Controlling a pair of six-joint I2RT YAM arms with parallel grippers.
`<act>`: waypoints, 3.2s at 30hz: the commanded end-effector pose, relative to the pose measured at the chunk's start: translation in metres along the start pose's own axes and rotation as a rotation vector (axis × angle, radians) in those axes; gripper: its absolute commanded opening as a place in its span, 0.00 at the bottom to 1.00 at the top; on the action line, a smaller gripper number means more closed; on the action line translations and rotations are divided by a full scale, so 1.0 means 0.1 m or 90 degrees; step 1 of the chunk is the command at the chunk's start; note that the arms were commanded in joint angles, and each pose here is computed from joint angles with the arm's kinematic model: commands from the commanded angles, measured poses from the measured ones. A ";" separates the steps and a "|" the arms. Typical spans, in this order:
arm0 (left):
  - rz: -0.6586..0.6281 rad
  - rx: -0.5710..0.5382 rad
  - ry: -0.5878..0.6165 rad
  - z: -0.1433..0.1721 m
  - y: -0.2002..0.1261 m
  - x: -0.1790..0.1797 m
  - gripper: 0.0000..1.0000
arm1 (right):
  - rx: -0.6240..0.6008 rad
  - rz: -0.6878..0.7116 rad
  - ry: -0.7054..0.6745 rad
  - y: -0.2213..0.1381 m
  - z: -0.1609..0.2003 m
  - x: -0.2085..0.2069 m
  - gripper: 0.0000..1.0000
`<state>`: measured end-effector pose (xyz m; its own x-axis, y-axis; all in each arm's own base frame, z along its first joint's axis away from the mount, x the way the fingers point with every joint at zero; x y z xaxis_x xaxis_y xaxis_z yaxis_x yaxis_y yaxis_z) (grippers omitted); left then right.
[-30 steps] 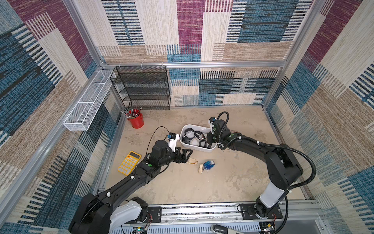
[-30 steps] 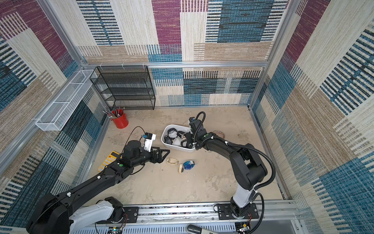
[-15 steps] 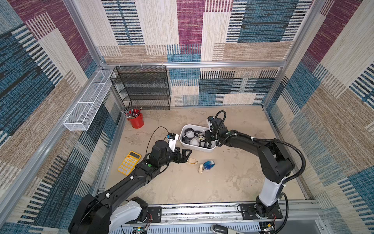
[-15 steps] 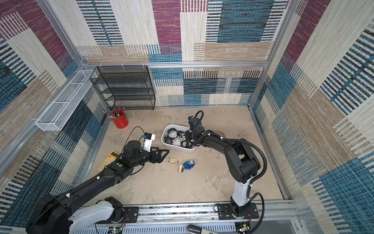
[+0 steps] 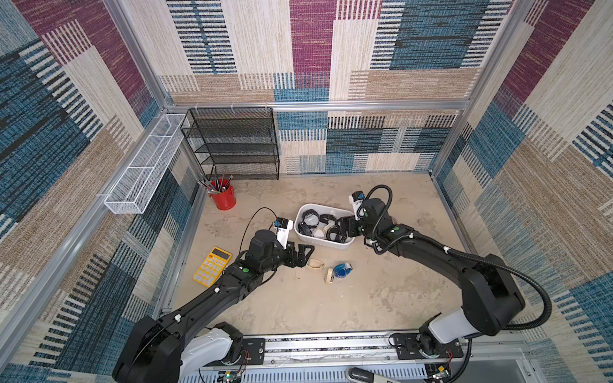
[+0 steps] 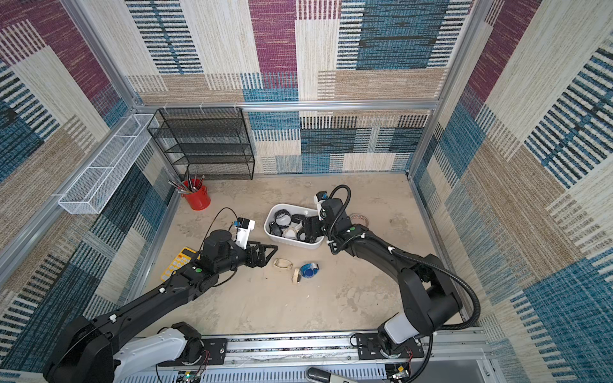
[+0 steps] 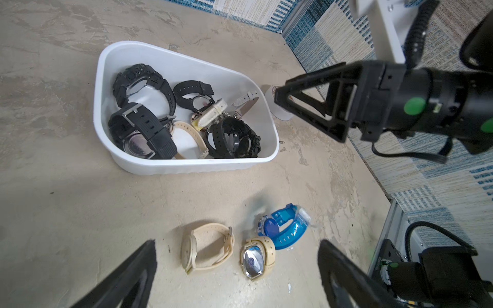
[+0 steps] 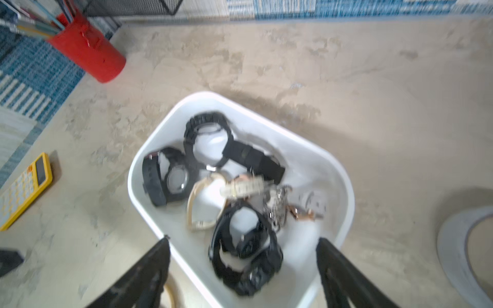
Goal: Put the watch into the storage box
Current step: Place the watch in the storage box, then pick up the watch at the center of the board.
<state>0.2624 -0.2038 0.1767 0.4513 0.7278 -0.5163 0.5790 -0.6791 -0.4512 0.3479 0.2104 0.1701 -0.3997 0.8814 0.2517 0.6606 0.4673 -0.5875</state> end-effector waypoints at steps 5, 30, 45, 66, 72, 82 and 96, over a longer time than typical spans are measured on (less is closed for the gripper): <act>0.000 0.001 0.008 0.00 0.05 0.02 0.95 | -0.085 -0.072 -0.003 -0.40 0.20 0.09 1.00; -0.122 0.164 0.090 0.30 0.16 -0.07 0.67 | -0.087 -0.065 -0.003 -0.53 0.30 0.06 1.00; -0.165 0.265 0.186 0.52 0.59 -0.20 0.60 | -0.083 -0.055 -0.002 -0.55 0.35 0.03 1.00; -0.233 0.388 0.202 0.93 0.91 0.03 0.46 | -0.085 -0.036 -0.005 -0.55 0.39 -0.02 1.00; -0.247 0.403 0.200 0.99 0.94 0.09 0.24 | -0.085 -0.039 -0.006 -0.54 0.37 -0.01 1.00; -0.254 0.402 0.196 1.00 0.93 0.11 0.00 | -0.084 -0.038 -0.005 -0.53 0.36 -0.01 1.00; -0.207 0.294 0.182 0.65 0.81 -0.11 0.00 | -0.085 -0.101 -0.024 -0.56 0.34 0.14 1.00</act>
<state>0.2543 -0.2688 0.0863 0.5128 0.8535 -0.0927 0.3505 -0.3068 -0.8849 0.2852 0.1854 0.1687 -0.4664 0.8341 0.2946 0.6800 0.5510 -0.4837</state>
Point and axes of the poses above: each gripper's point midway between its finger pads, its own y axis out along the fingers, its own x axis along the line the jaws close on, z = x × y, the point moved 3 cm from there along -y, back along the fingers, and after that the axes turned 2 degrees about -y, right-handed, at the moved point
